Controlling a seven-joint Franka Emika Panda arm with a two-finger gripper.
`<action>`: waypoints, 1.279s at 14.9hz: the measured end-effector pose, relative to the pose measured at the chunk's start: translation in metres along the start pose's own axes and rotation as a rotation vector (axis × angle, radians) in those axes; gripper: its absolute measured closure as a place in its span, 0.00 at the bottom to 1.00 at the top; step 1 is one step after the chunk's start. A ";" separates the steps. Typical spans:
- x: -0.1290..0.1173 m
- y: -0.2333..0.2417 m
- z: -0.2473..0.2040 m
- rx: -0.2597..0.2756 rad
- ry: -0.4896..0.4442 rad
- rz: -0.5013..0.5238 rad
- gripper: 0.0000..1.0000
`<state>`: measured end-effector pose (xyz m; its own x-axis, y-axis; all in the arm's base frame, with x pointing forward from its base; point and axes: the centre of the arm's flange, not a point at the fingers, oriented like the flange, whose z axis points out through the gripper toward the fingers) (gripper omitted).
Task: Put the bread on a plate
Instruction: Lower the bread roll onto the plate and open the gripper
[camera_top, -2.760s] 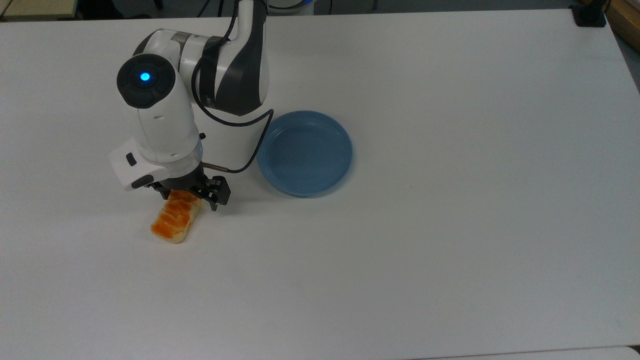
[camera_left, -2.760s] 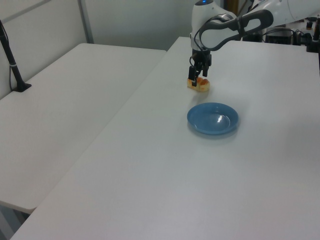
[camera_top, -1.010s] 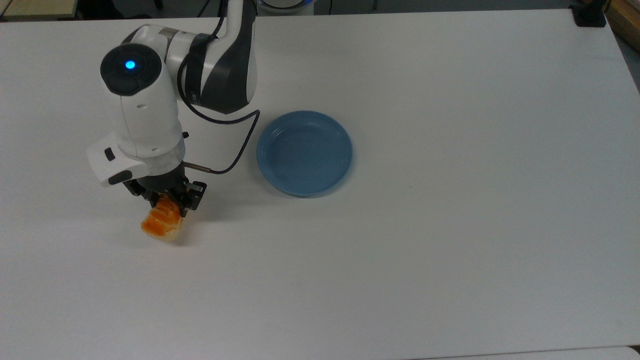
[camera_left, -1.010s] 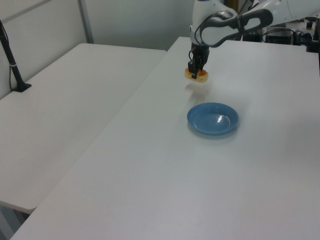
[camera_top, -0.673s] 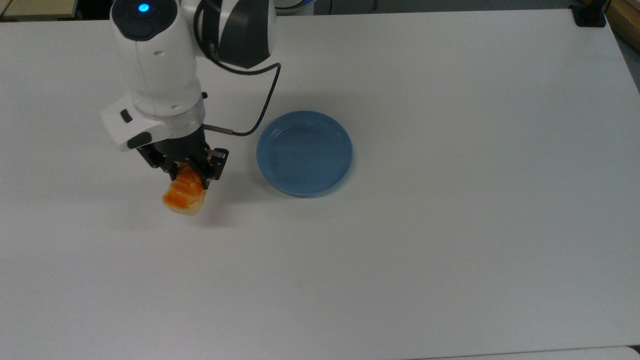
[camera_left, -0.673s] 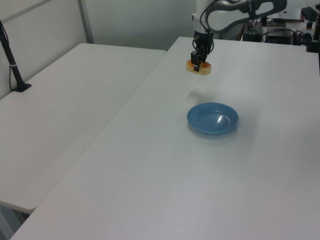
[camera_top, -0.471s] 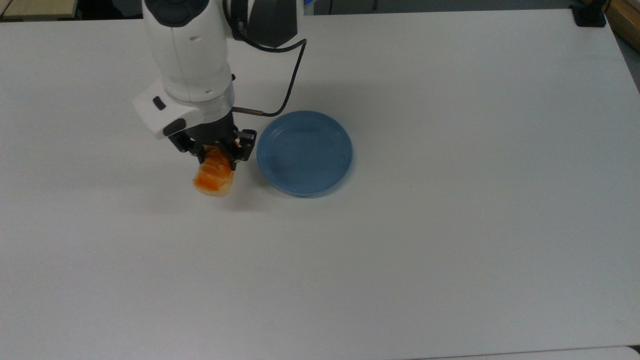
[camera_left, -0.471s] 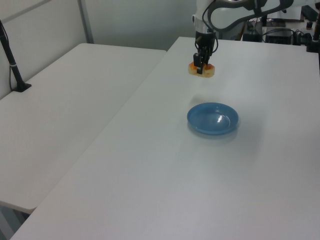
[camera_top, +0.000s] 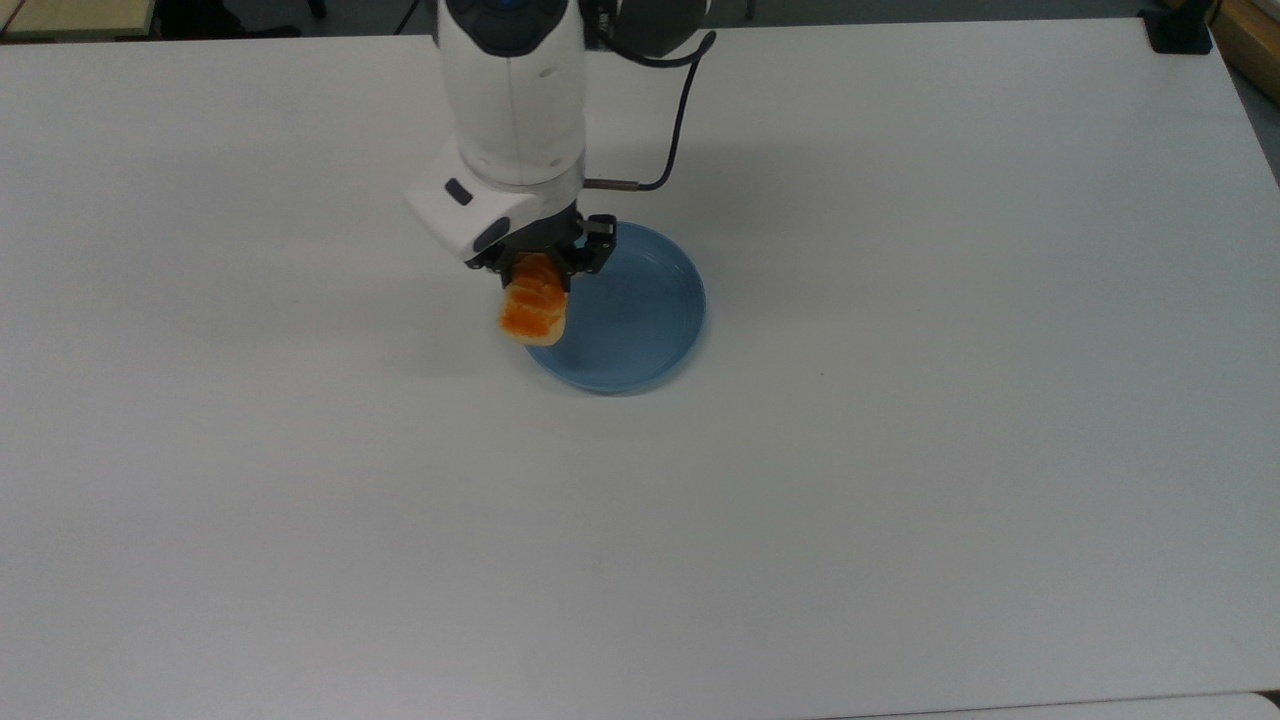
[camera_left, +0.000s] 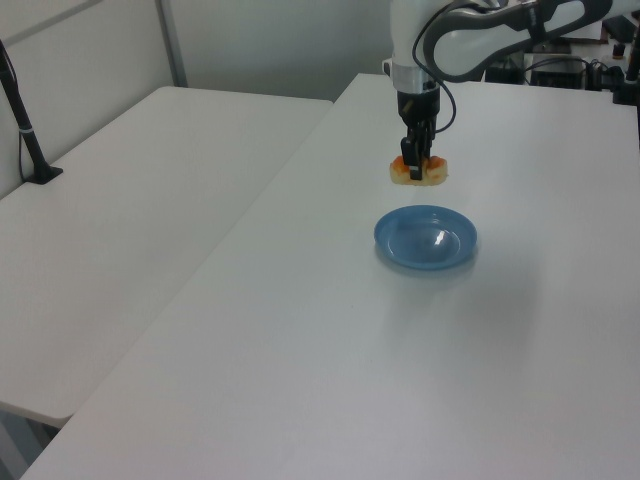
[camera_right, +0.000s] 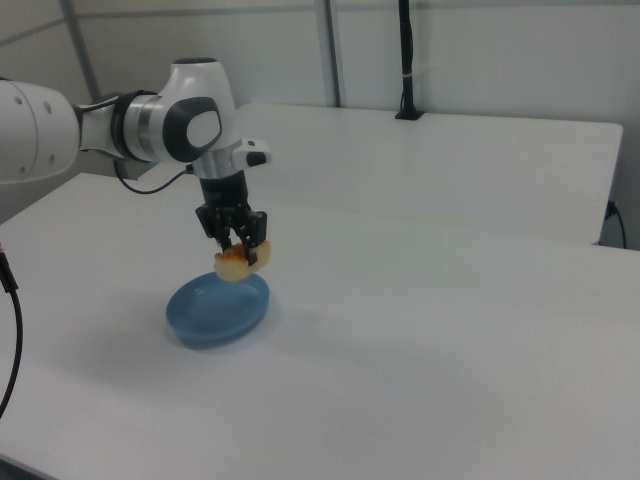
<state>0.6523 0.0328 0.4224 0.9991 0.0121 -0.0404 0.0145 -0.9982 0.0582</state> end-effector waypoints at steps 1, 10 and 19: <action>-0.004 -0.007 0.002 0.000 -0.006 -0.010 0.46; -0.021 -0.054 0.034 -0.005 -0.028 0.011 0.38; -0.022 -0.076 0.057 -0.059 -0.035 0.031 0.00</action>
<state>0.6266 0.1052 0.3625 0.9971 -0.0216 -0.0724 -0.0129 -0.9929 0.1182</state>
